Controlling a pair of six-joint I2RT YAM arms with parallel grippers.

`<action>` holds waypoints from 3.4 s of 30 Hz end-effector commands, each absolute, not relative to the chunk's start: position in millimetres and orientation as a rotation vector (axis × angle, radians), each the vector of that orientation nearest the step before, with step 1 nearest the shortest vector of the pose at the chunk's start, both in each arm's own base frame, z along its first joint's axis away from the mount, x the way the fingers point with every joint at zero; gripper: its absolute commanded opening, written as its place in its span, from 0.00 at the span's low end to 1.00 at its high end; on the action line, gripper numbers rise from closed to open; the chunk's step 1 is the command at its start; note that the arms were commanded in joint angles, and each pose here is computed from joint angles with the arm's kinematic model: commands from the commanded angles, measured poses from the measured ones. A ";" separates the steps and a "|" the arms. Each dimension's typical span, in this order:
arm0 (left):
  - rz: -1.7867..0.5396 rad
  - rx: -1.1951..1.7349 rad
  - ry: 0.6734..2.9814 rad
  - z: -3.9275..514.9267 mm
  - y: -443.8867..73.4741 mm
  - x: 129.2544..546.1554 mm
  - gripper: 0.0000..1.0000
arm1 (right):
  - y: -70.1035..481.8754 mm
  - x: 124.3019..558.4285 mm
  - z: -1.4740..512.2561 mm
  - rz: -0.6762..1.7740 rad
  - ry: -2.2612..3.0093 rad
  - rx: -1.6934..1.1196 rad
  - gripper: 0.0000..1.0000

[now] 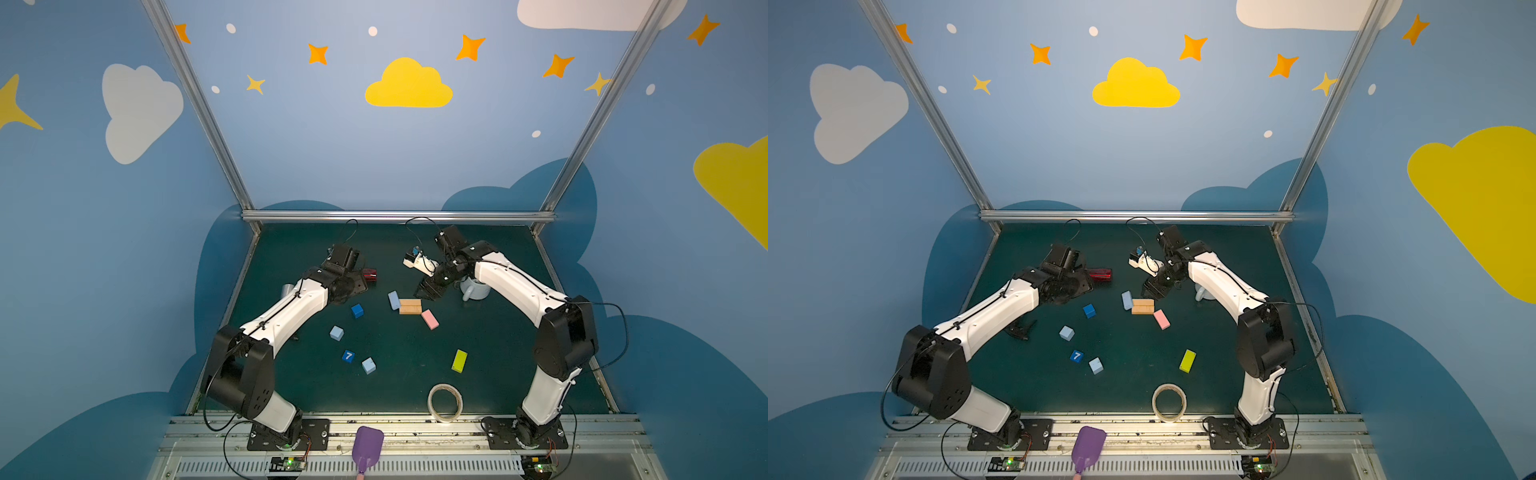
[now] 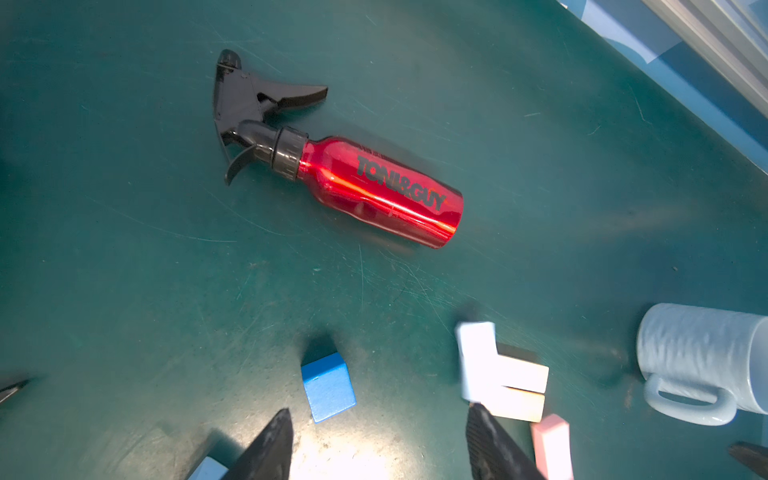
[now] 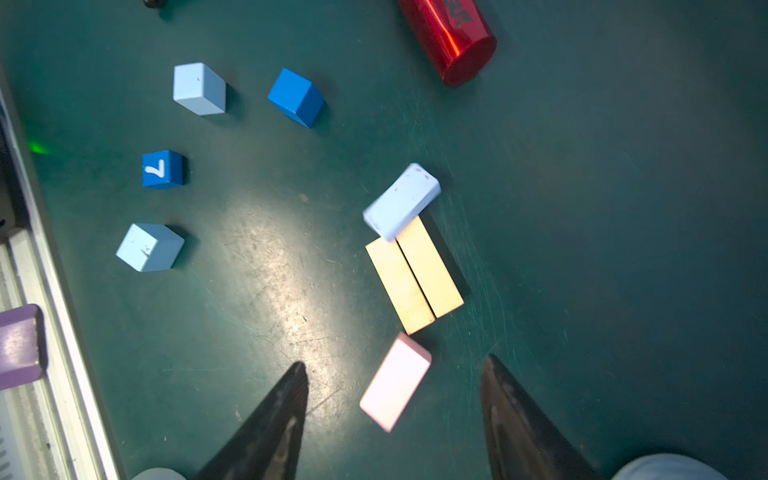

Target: Build the wood block tower

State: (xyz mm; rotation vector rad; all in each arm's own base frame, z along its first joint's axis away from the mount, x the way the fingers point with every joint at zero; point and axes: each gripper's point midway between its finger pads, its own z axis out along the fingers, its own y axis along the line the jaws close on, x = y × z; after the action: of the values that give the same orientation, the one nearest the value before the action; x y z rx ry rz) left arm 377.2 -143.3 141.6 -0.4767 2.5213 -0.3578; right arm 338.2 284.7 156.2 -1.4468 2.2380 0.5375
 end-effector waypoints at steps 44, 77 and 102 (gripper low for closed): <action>-0.357 -0.297 2.616 121.6 -157.2 381.4 0.64 | 227.7 302.6 35.1 0.185 2.738 -0.860 0.57; -0.350 -0.292 2.616 124.1 -155.8 378.8 0.64 | 225.4 294.3 26.5 0.099 2.793 -0.795 0.20; -0.347 -0.296 2.606 126.7 -153.3 377.6 0.64 | 255.1 325.4 74.5 0.052 2.821 -0.405 0.14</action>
State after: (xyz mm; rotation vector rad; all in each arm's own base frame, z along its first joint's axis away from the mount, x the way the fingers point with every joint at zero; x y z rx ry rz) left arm 378.2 -156.4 114.5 -0.3116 2.6306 -0.3546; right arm 324.4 249.2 80.5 -0.4670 2.7891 0.0751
